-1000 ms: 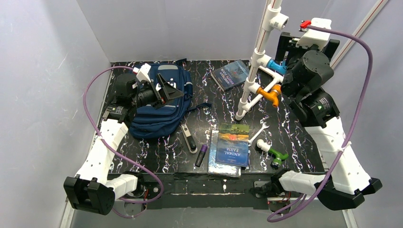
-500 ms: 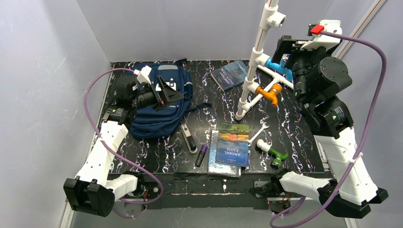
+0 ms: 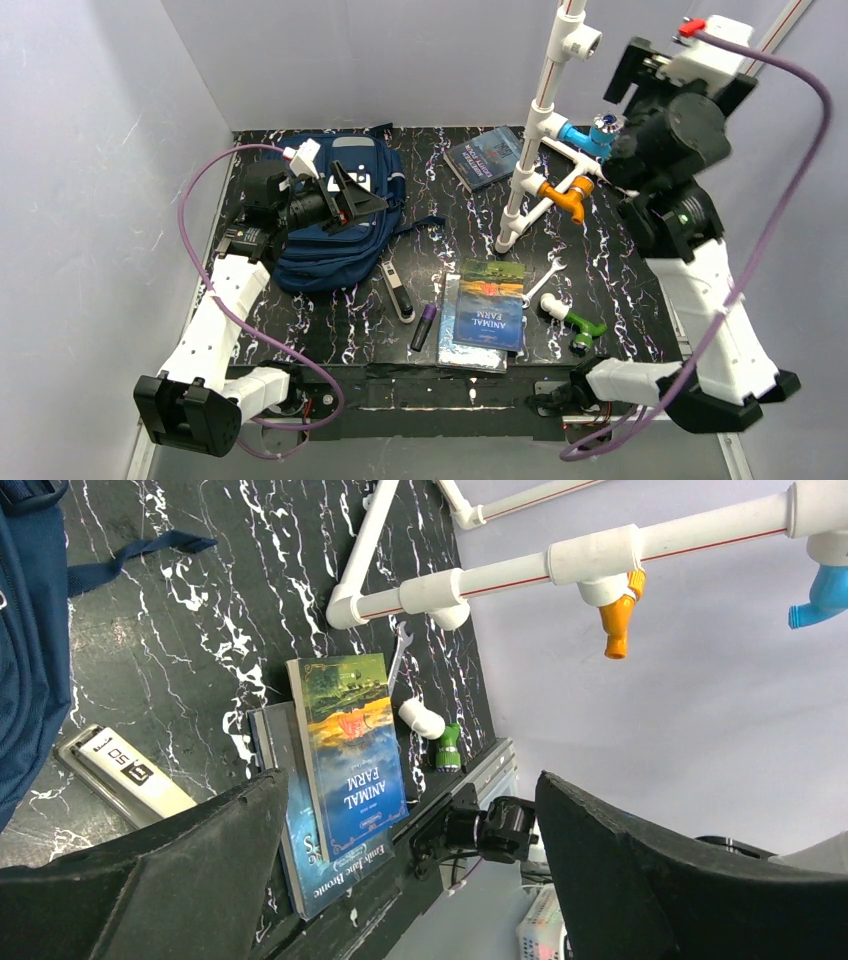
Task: Pack the student bag
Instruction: Adjust the distractor at the center of the board, then pick up the book from the center of the board.
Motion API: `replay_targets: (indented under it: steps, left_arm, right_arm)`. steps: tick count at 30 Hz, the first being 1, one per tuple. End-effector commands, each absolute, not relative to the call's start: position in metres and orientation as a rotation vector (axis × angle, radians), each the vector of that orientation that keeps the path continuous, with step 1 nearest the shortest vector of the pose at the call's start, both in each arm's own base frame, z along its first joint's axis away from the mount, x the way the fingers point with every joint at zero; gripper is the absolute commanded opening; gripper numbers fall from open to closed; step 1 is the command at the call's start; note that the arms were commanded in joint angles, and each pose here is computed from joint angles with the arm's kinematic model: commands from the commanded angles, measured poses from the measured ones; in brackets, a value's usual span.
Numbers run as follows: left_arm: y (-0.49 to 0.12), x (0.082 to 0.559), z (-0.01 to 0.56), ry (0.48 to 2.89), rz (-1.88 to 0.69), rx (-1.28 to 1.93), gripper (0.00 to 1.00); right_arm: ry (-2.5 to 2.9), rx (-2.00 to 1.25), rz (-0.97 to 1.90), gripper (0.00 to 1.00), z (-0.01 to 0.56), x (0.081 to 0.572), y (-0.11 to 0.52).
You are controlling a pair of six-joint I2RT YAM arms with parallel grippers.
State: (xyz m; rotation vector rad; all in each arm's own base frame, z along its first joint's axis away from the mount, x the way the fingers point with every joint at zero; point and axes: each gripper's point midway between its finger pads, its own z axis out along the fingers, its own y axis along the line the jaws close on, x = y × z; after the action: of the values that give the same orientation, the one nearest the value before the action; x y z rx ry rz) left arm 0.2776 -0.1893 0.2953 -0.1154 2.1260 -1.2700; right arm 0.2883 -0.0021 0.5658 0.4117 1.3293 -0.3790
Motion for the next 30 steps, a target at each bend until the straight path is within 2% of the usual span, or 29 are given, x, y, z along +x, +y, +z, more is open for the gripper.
replay_targets:
  steps: [1, 8, 15, 21, 25, 30]
  left_arm:
    - [-0.193, 0.265, 0.304, 2.098, -1.307, -0.057, 0.93]
    - [-0.192, 0.255, 0.301, 2.106, -1.314, -0.044, 0.93]
    - [-0.193, 0.254, 0.296, 2.12, -1.321, -0.04, 0.93]
    - [-0.198, 0.274, 0.299, 2.12, -1.309, -0.036, 0.93]
    - [-0.217, 0.311, 0.292, 2.134, -1.295, -0.026, 0.93]
    - [-0.256, 0.418, 0.272, 2.126, -1.133, -0.037, 0.9]
  right_arm:
    - [1.355, 0.442, -0.476, 0.98, 0.563, 0.314, -0.004]
    - [1.38, 0.477, -0.335, 0.98, 0.552, 0.373, -0.04]
    - [1.621, 0.542, -0.06, 0.98, 0.463, 0.446, -0.095]
    - [1.808, 0.419, 0.255, 0.98, 0.372, 0.491, -0.06]
    - [1.912, 0.367, 0.391, 0.98, 0.314, 0.517, -0.034]
    - [2.032, 0.271, 0.417, 0.98, 0.247, 0.541, 0.032]
